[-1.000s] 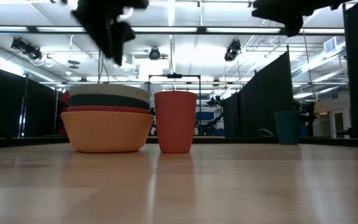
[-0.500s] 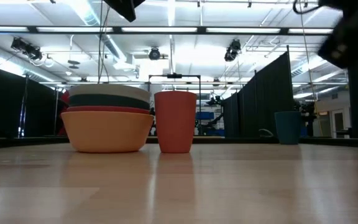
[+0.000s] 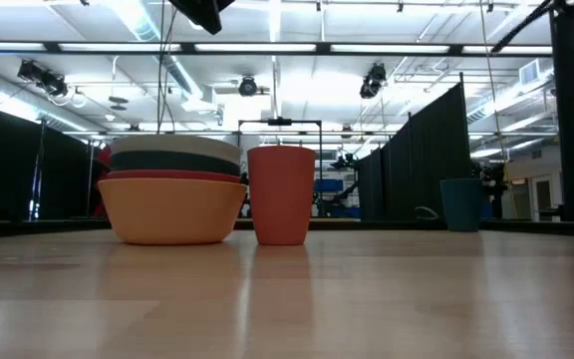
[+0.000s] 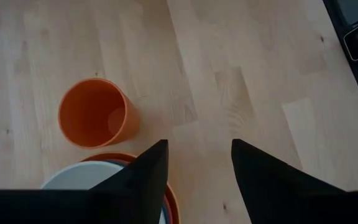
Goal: Nest bowls inside each other
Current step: Stack the pink bowl on top of the stacked bowls
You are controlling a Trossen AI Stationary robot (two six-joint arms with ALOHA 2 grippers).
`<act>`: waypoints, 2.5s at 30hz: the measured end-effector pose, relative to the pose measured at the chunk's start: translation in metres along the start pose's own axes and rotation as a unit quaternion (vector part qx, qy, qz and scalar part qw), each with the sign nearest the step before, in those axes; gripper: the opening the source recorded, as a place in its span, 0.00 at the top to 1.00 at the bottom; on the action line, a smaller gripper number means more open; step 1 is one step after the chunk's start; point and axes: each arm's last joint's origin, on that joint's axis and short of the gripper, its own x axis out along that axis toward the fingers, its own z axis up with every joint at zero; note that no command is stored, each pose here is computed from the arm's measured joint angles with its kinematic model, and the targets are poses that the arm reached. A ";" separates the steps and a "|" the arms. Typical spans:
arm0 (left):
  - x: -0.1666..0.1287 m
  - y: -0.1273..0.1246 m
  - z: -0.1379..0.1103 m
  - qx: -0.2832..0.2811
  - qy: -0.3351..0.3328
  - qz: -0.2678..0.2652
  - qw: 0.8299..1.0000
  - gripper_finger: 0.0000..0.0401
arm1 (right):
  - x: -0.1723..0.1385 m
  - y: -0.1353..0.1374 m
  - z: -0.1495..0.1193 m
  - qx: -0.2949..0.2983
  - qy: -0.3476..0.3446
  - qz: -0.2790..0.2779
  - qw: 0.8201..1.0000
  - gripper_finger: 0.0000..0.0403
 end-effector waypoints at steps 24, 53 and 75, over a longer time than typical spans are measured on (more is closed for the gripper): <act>0.013 0.000 -0.011 -0.009 0.025 0.004 1.000 0.58 | 0.039 -0.017 -0.019 0.120 0.163 -0.136 0.970 0.56; 0.013 0.000 -0.010 -0.010 0.021 0.015 1.000 0.59 | 0.045 -0.002 -0.014 0.094 0.143 -0.055 0.984 0.54; 0.013 0.000 -0.009 -0.018 0.018 0.016 1.000 0.59 | 0.044 -0.008 -0.016 0.097 0.131 -0.094 0.982 0.56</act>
